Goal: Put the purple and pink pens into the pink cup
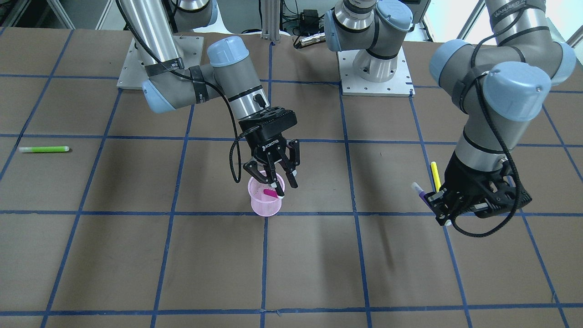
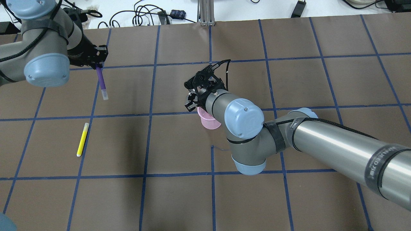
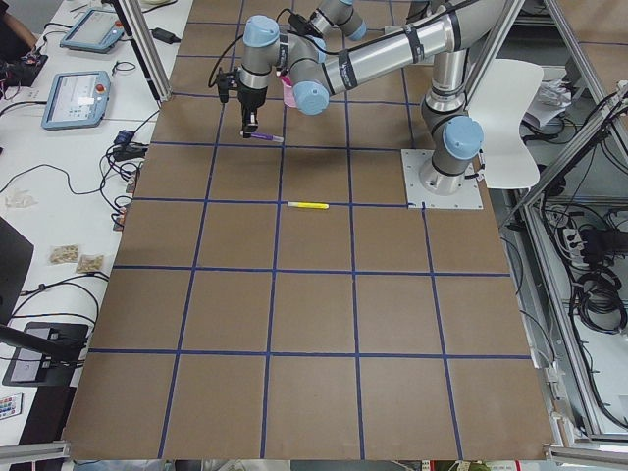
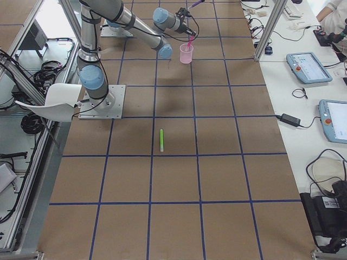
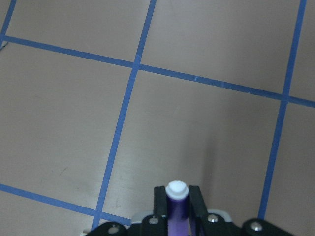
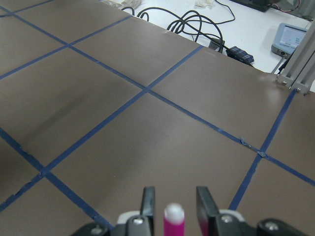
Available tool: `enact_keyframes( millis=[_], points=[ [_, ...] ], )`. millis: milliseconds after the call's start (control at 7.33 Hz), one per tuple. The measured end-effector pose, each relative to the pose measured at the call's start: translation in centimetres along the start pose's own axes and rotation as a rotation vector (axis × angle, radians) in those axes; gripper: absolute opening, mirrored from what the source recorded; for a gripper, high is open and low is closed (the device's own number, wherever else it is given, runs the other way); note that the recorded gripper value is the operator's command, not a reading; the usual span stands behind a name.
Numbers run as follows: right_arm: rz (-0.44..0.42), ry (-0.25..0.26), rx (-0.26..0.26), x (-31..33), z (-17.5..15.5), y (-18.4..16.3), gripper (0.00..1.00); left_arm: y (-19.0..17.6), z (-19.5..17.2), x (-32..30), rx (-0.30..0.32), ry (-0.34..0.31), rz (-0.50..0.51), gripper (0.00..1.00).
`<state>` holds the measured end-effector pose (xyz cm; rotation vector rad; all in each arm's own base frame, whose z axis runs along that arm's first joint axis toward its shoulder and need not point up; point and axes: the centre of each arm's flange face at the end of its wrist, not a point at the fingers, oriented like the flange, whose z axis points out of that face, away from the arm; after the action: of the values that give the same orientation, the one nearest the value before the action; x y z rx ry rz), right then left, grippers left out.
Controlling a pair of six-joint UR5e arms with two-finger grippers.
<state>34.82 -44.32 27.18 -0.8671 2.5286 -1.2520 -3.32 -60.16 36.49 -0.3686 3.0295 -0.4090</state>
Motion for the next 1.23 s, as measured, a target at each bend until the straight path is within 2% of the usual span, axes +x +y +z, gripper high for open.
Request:
enact_keyframes(
  millis=[273, 409, 545, 682, 955, 1227],
  points=[
    [0.049, 0.029, 0.027, 1.5, -1.4, -1.9, 1.0, 0.8, -0.7, 3.5, 0.038, 0.019, -0.011, 0.0],
    [0.074, 0.064, 0.016, 3.6, -2.8, -3.7, 1.0, 1.4, -1.1, 6.2, 0.074, 0.026, -0.023, 0.0],
    [0.12, 0.112, -0.031, 7.2, -4.3, -5.6, 1.0, 2.4, -1.6, 9.5, 0.127, 0.031, -0.039, 0.0],
    [0.182, 0.153, -0.102, 11.6, -5.9, -7.5, 1.0, 3.7, -2.1, 12.8, 0.169, 0.042, -0.066, 0.0],
    [0.309, 0.198, -0.294, 19.3, -10.0, -10.7, 1.0, 7.2, -3.0, 18.7, 0.194, 0.075, -0.155, 0.0],
    [0.412, 0.178, -0.513, 23.3, -13.8, -12.0, 1.0, 10.9, -4.2, 23.6, 0.21, 0.09, -0.154, 0.0]
  ],
)
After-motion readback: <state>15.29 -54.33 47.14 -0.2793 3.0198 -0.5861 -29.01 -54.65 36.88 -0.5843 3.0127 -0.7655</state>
